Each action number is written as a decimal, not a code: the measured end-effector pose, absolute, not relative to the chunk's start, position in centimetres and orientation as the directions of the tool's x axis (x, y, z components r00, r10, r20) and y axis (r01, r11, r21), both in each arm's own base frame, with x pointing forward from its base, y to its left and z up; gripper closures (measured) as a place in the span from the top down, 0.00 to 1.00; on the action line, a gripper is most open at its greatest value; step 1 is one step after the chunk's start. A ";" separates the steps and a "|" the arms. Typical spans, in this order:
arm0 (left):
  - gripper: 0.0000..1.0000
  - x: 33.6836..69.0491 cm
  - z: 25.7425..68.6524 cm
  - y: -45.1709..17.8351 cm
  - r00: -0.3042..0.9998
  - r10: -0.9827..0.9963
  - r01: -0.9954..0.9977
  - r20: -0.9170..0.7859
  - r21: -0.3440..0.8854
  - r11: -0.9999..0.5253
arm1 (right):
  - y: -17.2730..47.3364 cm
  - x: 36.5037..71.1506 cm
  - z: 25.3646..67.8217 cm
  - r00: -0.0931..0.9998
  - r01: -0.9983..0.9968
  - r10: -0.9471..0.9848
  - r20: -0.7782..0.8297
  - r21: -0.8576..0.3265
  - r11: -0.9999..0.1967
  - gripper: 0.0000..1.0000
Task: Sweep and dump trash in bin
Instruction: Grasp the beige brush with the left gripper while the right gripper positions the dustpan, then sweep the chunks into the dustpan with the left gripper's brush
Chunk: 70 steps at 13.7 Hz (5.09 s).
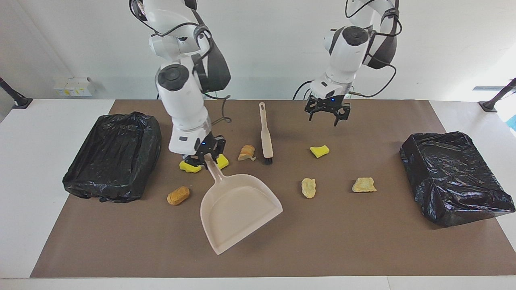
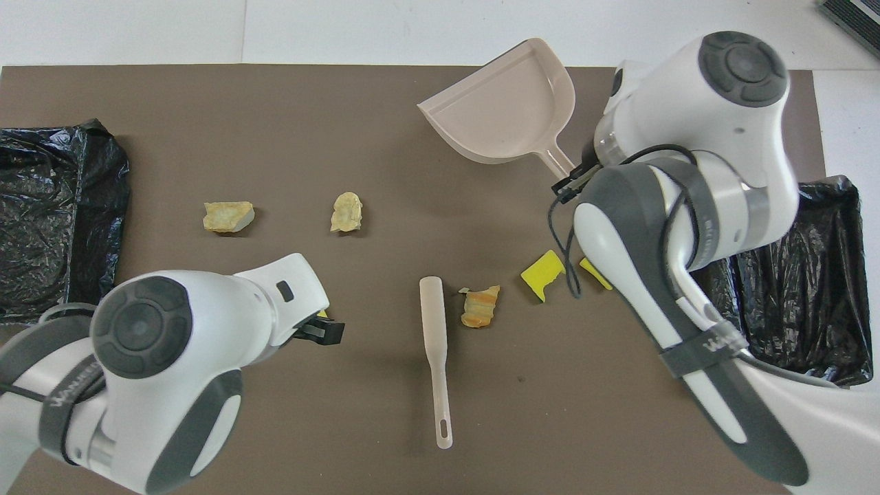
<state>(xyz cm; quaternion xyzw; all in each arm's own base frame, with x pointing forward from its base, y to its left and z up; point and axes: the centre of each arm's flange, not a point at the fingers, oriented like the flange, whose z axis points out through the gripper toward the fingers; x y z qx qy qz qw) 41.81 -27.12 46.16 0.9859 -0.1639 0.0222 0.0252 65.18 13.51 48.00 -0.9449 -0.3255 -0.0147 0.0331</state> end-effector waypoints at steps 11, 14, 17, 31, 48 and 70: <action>1.00 31.8 34.4 -42.2 0.968 -0.249 -0.250 0.027 0.050 -0.967 | 8.6 65.0 43.6 0.270 0.962 0.957 -0.107 -0.020 -0.274 0.32; 0.62 31.8 34.4 -42.1 0.968 -0.248 -0.249 0.025 0.048 -0.967 | 8.8 65.0 43.5 0.267 0.962 0.958 -0.107 -0.019 -0.271 0.32; 0.26 31.8 34.4 -42.1 0.971 -0.236 -0.237 0.025 0.049 -0.970 | 8.9 65.0 43.5 0.266 0.963 0.958 -0.105 -0.017 -0.269 0.32; 0.26 47.7 40.5 -23.0 0.999 0.047 0.048 -0.016 0.004 -0.999 | 20.3 63.0 40.4 0.094 0.994 0.988 -0.120 -0.046 -0.100 0.32; 0.26 51.7 36.0 -18.3 0.993 -0.118 -0.116 0.030 -0.056 -0.992 | 29.3 60.0 36.2 0.124 0.992 0.988 -0.095 0.006 -0.124 0.32; 0.26 46.4 37.5 -31.3 0.998 -0.026 -0.023 -0.056 0.056 -0.998 | 29.5 59.9 36.2 0.131 0.991 0.987 -0.096 0.006 -0.131 0.32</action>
